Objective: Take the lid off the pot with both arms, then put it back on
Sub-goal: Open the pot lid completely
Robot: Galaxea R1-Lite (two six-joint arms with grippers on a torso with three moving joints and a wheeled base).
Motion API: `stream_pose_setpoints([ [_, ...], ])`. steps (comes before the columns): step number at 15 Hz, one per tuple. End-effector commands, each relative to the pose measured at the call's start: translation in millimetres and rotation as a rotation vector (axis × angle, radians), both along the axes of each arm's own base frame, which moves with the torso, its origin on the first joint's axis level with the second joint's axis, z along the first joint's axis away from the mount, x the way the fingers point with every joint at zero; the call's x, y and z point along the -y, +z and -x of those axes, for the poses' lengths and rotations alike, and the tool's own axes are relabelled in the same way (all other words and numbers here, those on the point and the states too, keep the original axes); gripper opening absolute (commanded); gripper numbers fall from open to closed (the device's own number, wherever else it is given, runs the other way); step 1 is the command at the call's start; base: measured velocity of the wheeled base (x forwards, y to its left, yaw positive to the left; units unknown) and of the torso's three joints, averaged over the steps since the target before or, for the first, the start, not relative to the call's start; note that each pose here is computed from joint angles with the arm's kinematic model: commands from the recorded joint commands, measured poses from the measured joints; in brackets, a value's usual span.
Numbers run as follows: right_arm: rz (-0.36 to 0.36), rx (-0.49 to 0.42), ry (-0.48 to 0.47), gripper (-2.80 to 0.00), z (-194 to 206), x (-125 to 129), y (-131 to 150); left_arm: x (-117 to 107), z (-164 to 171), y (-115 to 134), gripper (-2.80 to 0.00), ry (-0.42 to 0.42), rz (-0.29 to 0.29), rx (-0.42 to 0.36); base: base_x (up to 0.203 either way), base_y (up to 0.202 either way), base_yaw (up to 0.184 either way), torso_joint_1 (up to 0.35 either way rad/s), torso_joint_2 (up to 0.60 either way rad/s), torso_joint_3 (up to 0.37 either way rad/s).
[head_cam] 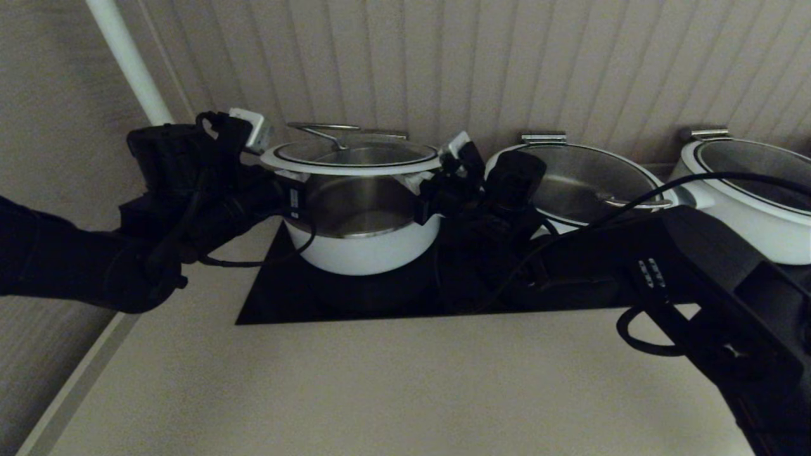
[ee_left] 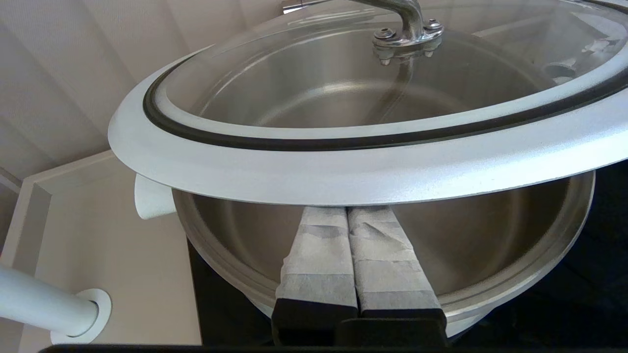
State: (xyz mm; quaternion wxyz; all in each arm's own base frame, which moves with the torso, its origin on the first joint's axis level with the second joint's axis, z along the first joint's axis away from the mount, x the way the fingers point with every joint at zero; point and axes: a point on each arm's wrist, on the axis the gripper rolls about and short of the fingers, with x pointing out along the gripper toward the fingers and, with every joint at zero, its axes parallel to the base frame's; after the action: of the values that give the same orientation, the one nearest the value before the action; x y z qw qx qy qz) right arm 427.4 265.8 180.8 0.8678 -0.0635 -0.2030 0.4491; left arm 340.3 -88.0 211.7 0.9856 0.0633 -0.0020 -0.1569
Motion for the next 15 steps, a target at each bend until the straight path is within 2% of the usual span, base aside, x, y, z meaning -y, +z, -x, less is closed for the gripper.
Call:
stream_pose_setpoints([
  [1,0.001,0.004,0.007,-2.80,2.3,-0.3,1.5,0.0,-0.2,0.7,-2.80,0.000,0.001,0.005,0.000,0.000,0.000,0.000,0.00,0.000],
  [12,0.073,-0.090,0.004,-2.80,31.5,16.5,-5.1,-0.2,0.3,1.8,-2.80,0.000,0.002,0.009,0.000,0.000,0.000,0.000,0.00,0.000],
  [15,0.085,-0.098,0.002,-2.80,43.6,24.4,1.7,0.0,-0.5,0.5,-2.80,0.000,0.001,0.005,0.000,0.000,0.000,0.000,0.00,0.000],
])
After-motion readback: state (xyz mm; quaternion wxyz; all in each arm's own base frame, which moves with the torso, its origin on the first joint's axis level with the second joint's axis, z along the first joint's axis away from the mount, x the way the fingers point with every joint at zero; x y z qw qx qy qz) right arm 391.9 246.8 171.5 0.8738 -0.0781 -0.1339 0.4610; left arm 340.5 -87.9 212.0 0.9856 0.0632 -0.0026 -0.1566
